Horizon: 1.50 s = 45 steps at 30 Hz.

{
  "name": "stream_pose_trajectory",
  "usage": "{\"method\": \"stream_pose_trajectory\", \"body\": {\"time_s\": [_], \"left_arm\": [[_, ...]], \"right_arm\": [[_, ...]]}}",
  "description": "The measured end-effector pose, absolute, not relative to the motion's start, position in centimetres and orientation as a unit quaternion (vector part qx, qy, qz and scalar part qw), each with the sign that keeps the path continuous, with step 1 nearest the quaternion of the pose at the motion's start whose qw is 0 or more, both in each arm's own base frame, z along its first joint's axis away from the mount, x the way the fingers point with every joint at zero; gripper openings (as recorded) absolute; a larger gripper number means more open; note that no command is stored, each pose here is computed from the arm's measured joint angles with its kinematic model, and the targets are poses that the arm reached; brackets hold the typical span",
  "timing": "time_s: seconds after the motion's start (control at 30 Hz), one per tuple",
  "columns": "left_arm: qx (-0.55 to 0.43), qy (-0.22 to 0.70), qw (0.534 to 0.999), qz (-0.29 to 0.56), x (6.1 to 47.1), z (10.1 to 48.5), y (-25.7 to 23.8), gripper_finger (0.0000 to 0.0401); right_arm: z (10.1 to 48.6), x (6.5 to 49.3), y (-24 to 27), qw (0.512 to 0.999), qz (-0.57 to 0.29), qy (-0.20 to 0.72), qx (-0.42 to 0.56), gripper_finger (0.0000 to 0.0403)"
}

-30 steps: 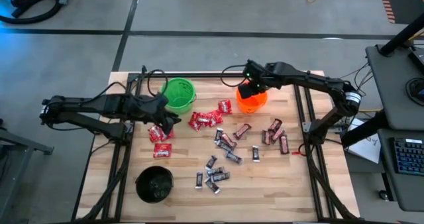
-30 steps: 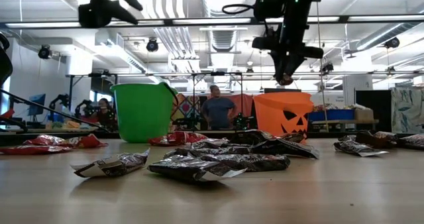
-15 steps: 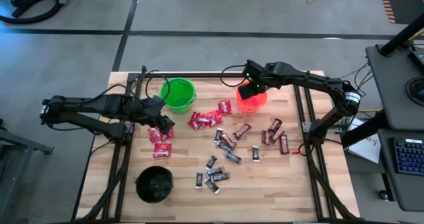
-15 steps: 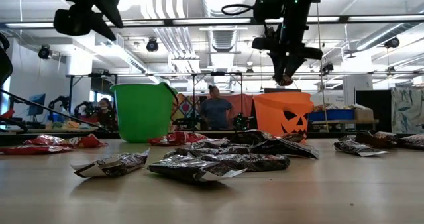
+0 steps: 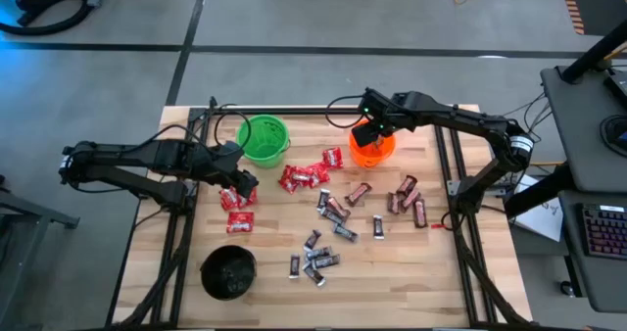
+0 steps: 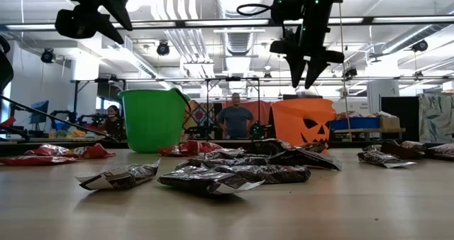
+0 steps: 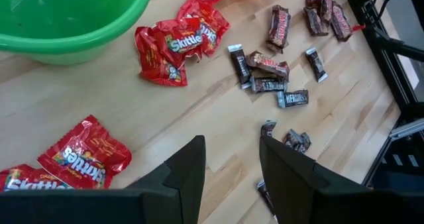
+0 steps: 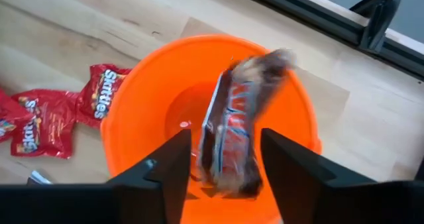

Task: Sort candy
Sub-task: Put the brown chocolate into the orange bucket, then put the red candy into the black bucket

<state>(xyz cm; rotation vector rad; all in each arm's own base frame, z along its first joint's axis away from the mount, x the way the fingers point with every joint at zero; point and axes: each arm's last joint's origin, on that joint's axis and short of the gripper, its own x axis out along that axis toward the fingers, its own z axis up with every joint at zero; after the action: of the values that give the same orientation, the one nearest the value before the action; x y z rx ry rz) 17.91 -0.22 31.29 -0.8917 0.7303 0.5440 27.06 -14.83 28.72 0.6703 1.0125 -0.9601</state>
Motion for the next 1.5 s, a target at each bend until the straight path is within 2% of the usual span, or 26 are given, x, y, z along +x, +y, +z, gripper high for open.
{"method": "stream_pose_trajectory", "body": {"time_s": [0.2,0.33,0.9,1.13,1.23,1.4,1.5], "left_arm": [[-0.426,0.343,0.796,0.262,18.2,31.1,-0.2,0.0127],[-0.433,0.347,0.788,0.267,18.5,30.8,-0.2,0.0127],[-0.469,0.398,0.742,0.268,20.2,29.2,-0.6,0.0127],[-0.467,0.418,0.728,0.278,21.1,28.3,-0.7,0.0127],[-0.471,0.429,0.712,0.295,21.6,27.6,-0.7,0.0127],[-0.460,0.490,0.641,0.369,21.2,25.8,-0.7,0.0129],[-0.443,0.503,0.647,0.363,21.7,25.1,-0.8,0.0141]], "right_arm": [[28.8,27.0,-14.7,0.718,-0.429,0.457,0.303,0.0241],[29.6,26.7,-14.4,0.730,-0.406,0.455,0.308,0.0259],[35.2,23.3,-10.6,0.810,-0.321,0.388,0.302,0.0267],[36.9,22.2,-8.4,0.833,-0.217,0.377,0.343,0.0265],[37.2,22.2,-7.1,0.834,-0.181,0.378,0.358,0.0261],[37.4,22.5,-5.6,0.834,-0.161,0.382,0.365,0.0259],[37.3,22.7,-5.1,0.831,-0.155,0.385,0.370,0.0261]]}}
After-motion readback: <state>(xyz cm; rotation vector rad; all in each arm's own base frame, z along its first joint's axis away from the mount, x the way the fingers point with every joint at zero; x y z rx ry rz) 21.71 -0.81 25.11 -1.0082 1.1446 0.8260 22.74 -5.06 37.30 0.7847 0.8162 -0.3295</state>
